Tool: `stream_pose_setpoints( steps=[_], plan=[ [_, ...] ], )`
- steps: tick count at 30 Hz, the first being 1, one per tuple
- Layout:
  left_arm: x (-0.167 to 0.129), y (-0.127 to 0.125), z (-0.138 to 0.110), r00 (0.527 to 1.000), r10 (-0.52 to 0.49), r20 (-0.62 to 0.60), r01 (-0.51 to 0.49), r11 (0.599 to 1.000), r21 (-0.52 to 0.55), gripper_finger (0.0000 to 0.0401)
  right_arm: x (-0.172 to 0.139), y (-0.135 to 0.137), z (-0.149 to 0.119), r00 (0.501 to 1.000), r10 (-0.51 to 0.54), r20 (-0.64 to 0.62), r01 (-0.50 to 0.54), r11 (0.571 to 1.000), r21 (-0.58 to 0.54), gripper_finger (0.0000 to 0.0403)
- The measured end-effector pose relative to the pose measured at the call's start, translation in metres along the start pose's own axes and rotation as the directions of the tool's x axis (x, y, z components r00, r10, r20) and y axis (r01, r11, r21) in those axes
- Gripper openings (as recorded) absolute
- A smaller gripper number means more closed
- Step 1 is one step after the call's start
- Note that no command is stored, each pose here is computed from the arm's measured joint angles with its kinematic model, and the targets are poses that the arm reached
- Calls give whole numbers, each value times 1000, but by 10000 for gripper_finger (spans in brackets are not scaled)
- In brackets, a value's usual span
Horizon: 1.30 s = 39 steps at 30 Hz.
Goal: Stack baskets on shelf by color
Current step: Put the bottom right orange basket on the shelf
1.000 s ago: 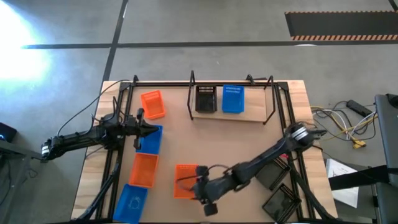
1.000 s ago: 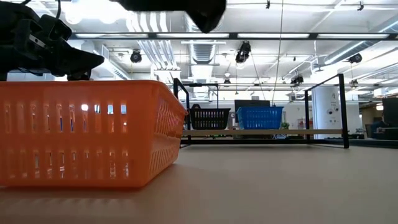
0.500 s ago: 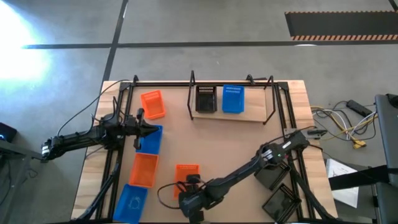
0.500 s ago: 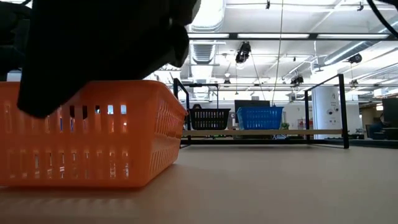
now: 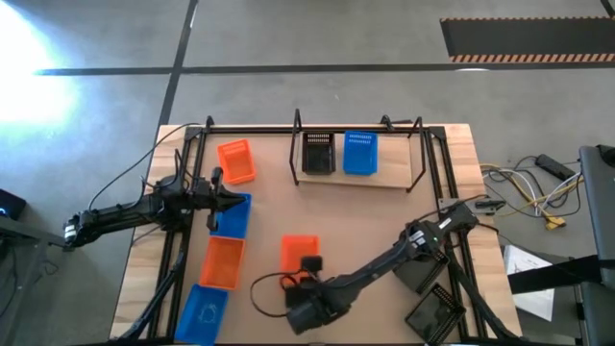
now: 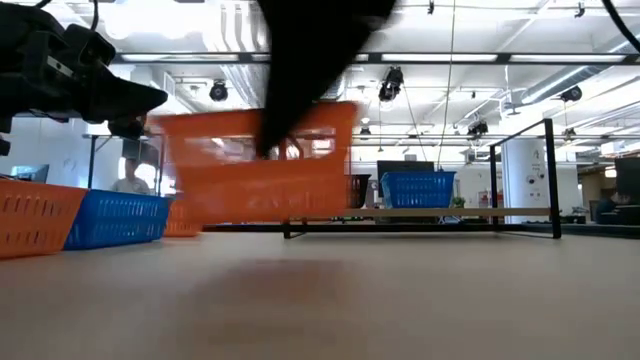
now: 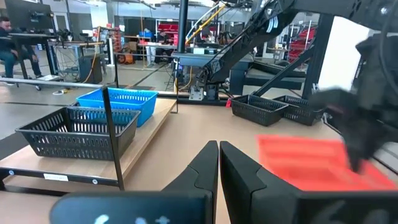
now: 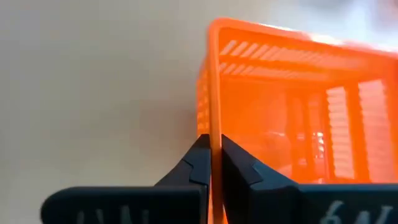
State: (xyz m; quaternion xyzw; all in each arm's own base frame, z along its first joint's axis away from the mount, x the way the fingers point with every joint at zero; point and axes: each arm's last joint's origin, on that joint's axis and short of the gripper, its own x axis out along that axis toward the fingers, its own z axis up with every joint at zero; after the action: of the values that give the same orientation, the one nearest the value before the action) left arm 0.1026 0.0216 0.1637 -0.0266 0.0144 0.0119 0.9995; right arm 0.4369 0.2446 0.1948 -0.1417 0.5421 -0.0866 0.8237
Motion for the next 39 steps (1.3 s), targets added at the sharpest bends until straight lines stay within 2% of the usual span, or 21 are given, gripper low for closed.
stream_pose_setpoints(
  steps=[3, 7, 12, 18, 22, 27, 31, 36, 39],
  plan=[
    [0, 0, 0, 1000, 0, 0, 0, 1000, 0, 0, -11, -4, -19, 982, -169, -86, 165, 985, -52, 9],
    [0, 0, 0, 1000, 0, 0, 0, 1000, 0, 0, -29, -10, -41, 947, -272, -172, 256, 961, -106, 9],
    [0, 0, 0, 1000, 0, 1, 0, 1000, 0, 0, -52, -30, -71, 934, -289, -208, 273, 956, -103, 9],
    [0, 0, 0, 1000, -1, 1, 1, 1000, 0, 0, -82, -92, -119, 915, -313, -253, 331, 943, 27, 9],
    [0, 0, 0, 1000, 0, 2, 0, 1000, 1, 0, -96, -139, -146, 912, -305, -274, 343, 934, 103, 9],
    [0, 0, 0, 1000, 0, 1, 0, 1000, 0, 0, -106, -197, -172, 918, -281, -280, 313, 946, 78, 9],
    [0, 0, 0, 1000, 0, 0, 0, 1000, 0, 0, -103, -241, -192, 927, -213, -310, 253, 963, 93, 9],
    [0, 0, 0, 1000, 0, 1, 0, 1000, 0, 0, -92, -282, -212, 944, -179, -277, 211, 974, 88, 9],
    [0, 0, 0, 1000, 0, 0, 0, 1000, 0, 0, -83, -299, -220, 971, -116, -210, 137, 987, 88, 9]
  ],
)
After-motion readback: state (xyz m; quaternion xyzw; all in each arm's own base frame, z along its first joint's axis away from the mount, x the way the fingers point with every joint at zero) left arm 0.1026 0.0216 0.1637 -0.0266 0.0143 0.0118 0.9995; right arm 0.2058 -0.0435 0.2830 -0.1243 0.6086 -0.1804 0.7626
